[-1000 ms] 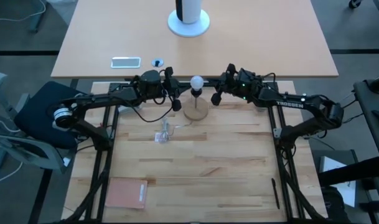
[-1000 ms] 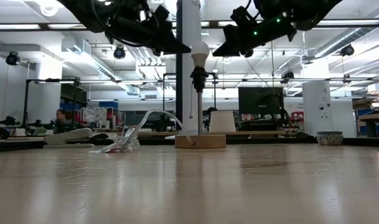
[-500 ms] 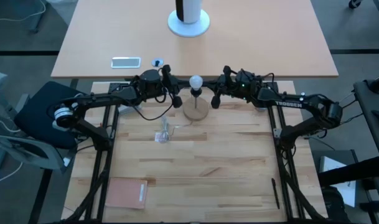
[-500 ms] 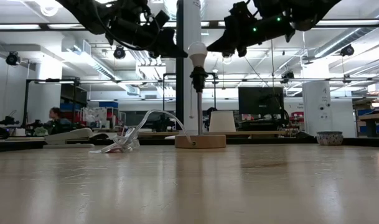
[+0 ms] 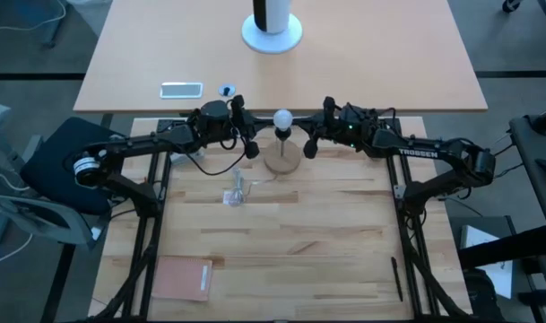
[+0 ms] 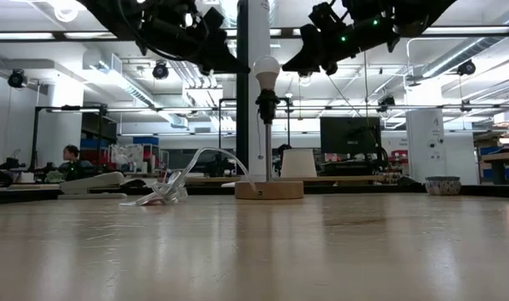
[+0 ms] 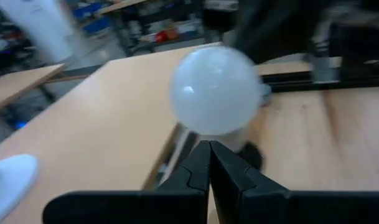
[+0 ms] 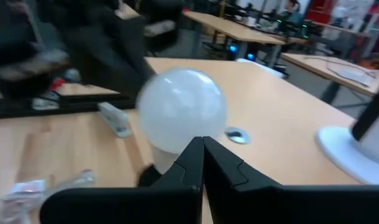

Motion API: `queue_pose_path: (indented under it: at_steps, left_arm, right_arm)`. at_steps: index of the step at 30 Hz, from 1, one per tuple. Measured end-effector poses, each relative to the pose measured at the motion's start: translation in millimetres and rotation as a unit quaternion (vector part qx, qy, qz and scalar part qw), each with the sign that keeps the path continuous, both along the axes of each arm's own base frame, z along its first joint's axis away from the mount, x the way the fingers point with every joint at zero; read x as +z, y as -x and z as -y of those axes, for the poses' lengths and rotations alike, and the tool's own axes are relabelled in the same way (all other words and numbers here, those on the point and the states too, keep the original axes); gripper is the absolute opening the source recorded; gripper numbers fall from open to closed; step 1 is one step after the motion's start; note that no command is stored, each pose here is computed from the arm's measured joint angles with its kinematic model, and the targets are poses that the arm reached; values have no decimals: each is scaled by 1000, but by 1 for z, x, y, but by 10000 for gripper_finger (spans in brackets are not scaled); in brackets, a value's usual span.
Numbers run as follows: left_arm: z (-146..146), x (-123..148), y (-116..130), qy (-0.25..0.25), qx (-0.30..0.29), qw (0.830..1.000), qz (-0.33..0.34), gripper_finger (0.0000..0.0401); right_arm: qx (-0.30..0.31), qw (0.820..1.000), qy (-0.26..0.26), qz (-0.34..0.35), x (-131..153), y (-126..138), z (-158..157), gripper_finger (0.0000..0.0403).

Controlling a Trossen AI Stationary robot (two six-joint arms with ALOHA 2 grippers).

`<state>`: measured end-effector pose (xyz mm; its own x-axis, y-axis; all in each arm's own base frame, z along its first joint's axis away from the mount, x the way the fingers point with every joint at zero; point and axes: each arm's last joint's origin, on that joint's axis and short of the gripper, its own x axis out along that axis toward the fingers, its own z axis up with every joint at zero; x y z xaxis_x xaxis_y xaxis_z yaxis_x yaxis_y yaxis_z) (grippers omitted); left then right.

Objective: Screw lightbulb
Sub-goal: Insert the lightbulb into the desk lamp

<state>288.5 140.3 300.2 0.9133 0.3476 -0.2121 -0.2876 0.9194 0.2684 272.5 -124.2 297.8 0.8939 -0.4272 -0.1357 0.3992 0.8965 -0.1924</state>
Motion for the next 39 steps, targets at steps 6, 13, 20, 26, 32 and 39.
queue_pose_path:
  at_steps: [6,13,20,26,32,39]
  left_arm:
    - [1,0,-4,-3,-40,999,15,0]
    - [-6,-8,-11,-8,-15,1000,16,0]
    - [-10,-11,-11,-11,5,1000,12,0]
    - [-11,-11,-11,-10,10,1000,12,0]
    - [-7,-6,-5,-8,9,1000,7,0]
    - [-2,-1,-2,3,-44,999,12,0]
  right_arm:
    - [-18,1000,6,0,-3,1,11,0]
    - [9,1000,6,-1,-5,-2,10,0]
    - [43,999,1,-5,-6,-7,0,0]
    - [57,998,0,-7,-7,-10,-10,0]
    - [23,1000,2,-15,-3,-5,-10,0]
    - [-27,999,22,-28,-2,0,-3,0]
